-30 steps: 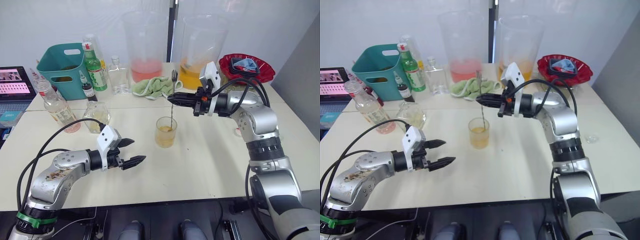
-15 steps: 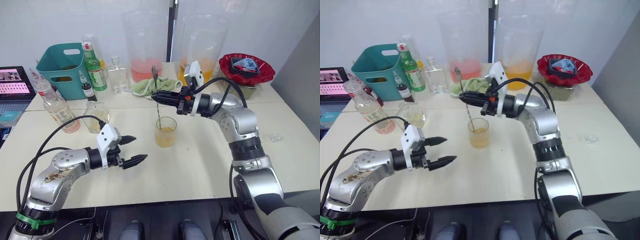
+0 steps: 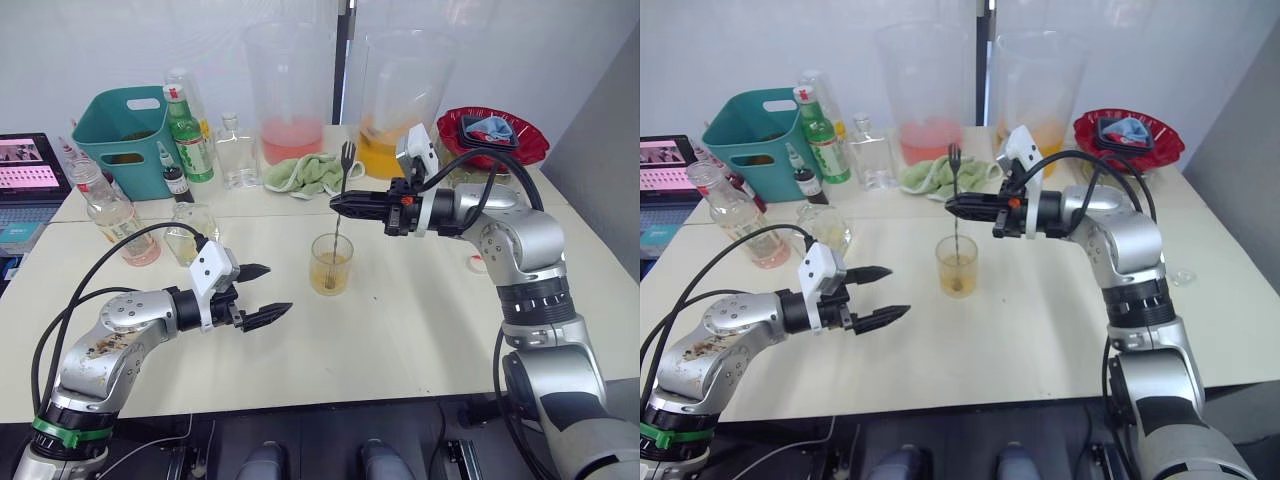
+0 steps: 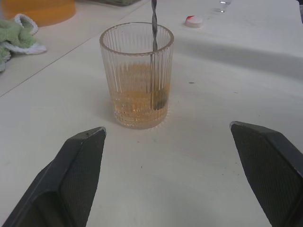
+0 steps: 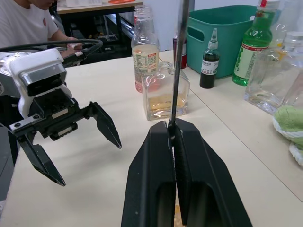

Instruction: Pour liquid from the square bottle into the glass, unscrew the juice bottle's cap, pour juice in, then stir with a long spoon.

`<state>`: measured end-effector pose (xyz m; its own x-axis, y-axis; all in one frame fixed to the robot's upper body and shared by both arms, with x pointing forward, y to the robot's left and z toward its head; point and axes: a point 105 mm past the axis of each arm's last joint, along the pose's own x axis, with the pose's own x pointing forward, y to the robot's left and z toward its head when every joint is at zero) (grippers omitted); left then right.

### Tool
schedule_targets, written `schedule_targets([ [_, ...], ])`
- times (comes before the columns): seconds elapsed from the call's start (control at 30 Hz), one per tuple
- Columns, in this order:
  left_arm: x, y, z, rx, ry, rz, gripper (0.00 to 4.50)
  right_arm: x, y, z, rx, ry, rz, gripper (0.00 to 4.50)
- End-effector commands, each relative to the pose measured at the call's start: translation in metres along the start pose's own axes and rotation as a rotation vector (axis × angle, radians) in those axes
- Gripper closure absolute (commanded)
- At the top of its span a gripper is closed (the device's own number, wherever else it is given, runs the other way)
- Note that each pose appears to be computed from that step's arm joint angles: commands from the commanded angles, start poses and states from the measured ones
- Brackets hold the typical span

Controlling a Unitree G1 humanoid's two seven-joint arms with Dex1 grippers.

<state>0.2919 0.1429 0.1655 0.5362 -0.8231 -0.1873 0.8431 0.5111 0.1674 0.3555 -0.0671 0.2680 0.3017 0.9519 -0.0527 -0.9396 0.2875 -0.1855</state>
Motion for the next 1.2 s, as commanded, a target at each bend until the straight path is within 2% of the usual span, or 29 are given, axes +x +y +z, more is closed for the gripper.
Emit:
schedule_targets([
  [0.03, -0.004, 0.001, 0.008, 0.038, -0.014, 0.008, 0.05, 0.000, -0.005, 0.014, -0.058, -0.034, -0.031, 4.50],
  [0.17, -0.005, 0.000, 0.008, 0.037, -0.010, 0.015, 0.05, 0.004, -0.005, 0.033, -0.011, -0.152, -0.025, 4.50],
  [0.27, -0.005, 0.001, 0.008, 0.038, -0.009, 0.020, 0.05, 0.006, -0.005, 0.040, 0.005, -0.183, -0.025, 4.50],
  [0.67, -0.004, -0.001, 0.005, 0.038, -0.003, 0.022, 0.05, 0.016, -0.011, 0.033, -0.072, -0.152, -0.070, 4.50],
  [0.97, -0.003, -0.003, 0.010, 0.048, -0.026, 0.024, 0.05, -0.003, -0.023, 0.031, -0.069, -0.112, -0.110, 4.50],
  [1.2, -0.002, -0.003, 0.007, 0.040, -0.030, 0.030, 0.05, -0.009, -0.009, 0.043, -0.140, -0.125, -0.037, 4.50],
])
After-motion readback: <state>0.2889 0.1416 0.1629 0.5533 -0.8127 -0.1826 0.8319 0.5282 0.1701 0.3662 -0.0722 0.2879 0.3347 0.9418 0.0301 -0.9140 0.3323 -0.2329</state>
